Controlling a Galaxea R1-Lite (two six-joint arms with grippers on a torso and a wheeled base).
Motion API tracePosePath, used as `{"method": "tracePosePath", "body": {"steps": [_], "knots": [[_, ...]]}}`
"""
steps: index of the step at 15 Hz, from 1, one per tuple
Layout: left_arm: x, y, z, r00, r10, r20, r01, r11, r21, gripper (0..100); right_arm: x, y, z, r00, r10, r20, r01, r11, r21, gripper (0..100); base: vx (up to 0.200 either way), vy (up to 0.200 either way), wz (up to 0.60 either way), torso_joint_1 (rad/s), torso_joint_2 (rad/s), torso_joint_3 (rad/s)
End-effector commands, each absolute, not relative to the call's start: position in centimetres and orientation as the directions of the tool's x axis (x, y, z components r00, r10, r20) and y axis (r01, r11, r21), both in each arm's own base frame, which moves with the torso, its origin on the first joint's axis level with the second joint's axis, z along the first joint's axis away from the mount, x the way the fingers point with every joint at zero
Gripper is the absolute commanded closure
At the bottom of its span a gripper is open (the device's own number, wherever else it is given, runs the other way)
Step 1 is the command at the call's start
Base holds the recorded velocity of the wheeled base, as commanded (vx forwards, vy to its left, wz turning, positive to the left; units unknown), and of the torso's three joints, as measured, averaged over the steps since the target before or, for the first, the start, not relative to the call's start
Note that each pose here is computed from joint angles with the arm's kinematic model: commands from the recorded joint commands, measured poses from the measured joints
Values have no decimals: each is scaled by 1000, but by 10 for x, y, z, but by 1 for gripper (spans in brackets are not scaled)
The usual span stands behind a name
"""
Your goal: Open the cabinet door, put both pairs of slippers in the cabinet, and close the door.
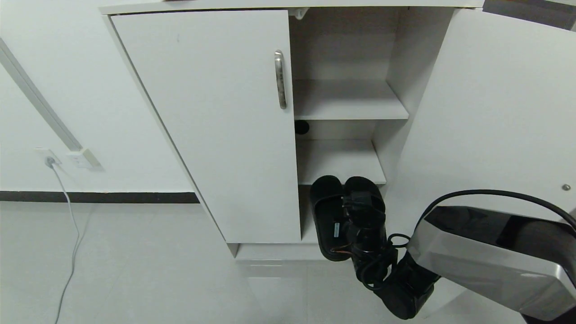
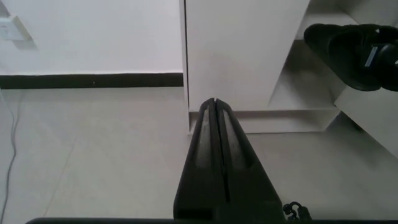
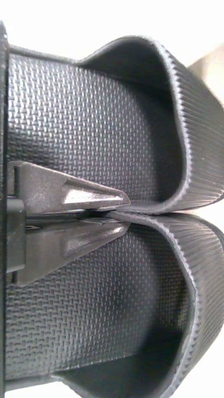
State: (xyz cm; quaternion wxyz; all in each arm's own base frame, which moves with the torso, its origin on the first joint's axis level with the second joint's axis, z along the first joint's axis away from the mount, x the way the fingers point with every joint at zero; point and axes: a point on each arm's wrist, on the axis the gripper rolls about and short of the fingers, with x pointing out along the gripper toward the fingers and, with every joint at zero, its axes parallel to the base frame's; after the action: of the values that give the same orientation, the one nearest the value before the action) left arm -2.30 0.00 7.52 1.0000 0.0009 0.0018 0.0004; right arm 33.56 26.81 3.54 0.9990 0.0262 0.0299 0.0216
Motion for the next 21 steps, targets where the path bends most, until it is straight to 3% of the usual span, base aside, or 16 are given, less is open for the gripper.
{"method": "tracePosePath", "body": {"steps": [1, 3, 8, 21], "knots": [[-23, 0, 75, 1000, 2, -5, -2, 1000, 2, 100, 335, 268, 40, 998, 45, -47, -42, 997, 61, 100, 200, 0, 0, 2, 2, 7], [-23, 0, 75, 1000, 3, -6, -3, 1000, 2, 100, 335, 268, 42, 998, 46, -34, -44, 998, 53, 100, 200, 0, 0, 0, 5, 2], [-23, 0, 75, 1000, 2, -6, -2, 1000, 2, 100, 343, 265, 40, 996, 79, -38, -77, 996, 50, 100, 0, 0, 0, 0, 0, 0], [-23, 0, 75, 1000, 6, -6, -6, 1000, 2, 100, 443, 276, 68, 1000, 1, -27, 1, 997, 71, 100, 0, 0, 0, 0, 0, 0]]}}
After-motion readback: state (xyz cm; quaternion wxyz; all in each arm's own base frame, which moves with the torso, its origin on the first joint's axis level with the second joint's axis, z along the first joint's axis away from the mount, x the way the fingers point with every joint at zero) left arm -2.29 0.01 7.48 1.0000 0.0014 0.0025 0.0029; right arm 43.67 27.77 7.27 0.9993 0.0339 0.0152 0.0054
